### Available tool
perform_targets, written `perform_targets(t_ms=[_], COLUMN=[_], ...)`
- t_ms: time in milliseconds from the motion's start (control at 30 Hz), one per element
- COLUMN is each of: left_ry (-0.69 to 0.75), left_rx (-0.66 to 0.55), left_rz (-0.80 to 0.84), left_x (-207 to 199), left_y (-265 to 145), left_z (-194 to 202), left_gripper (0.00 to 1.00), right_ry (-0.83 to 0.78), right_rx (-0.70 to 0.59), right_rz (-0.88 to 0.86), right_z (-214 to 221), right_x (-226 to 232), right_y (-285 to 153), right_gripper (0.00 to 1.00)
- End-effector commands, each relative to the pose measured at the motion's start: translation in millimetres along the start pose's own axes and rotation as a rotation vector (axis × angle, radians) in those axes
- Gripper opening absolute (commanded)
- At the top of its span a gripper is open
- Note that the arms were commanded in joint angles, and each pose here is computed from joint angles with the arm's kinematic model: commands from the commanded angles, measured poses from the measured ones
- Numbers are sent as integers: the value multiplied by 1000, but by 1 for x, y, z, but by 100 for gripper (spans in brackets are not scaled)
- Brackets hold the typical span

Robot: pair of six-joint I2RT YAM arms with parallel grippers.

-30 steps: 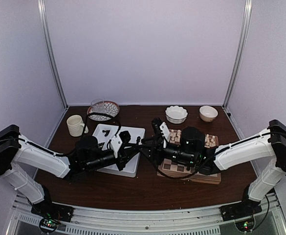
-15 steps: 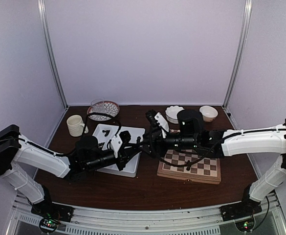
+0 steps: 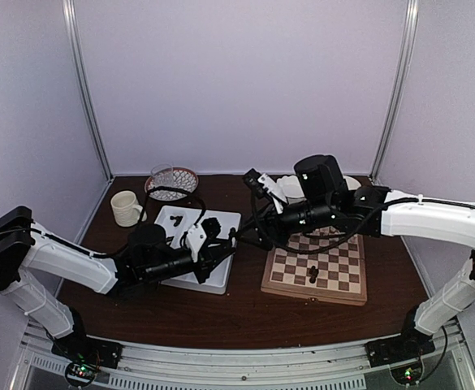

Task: Set up the chess pieces on the board
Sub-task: Pass from the left arm to the right

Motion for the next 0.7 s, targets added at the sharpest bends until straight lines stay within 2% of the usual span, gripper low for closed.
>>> perform_targets(t_ms=[0, 400, 667], left_ry=[37, 73, 74], left_rx=[-32, -31, -30], left_rz=[8, 33, 43], left_x=[-2, -10, -13], left_y=[5, 6, 8], left_z=[-10, -14, -13], left_gripper=[16, 16, 16], right_ry=[31, 74, 82], right_rx=[83, 102, 101], right_rz=[10, 7, 1], right_z=[0, 0, 1], right_x=[-1, -6, -7], right_y=[-3, 12, 13], right_gripper=[59, 50, 36])
Point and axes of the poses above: each gripper's point midway between its finger pads, its own y axis out along the fingers, its own x axis along the line the jaws close on, z = x × y, the point moved 10 cm from there along -y, back along the fingers, and after that the axes turned 10 degrees about y, right-handed, at the moved point
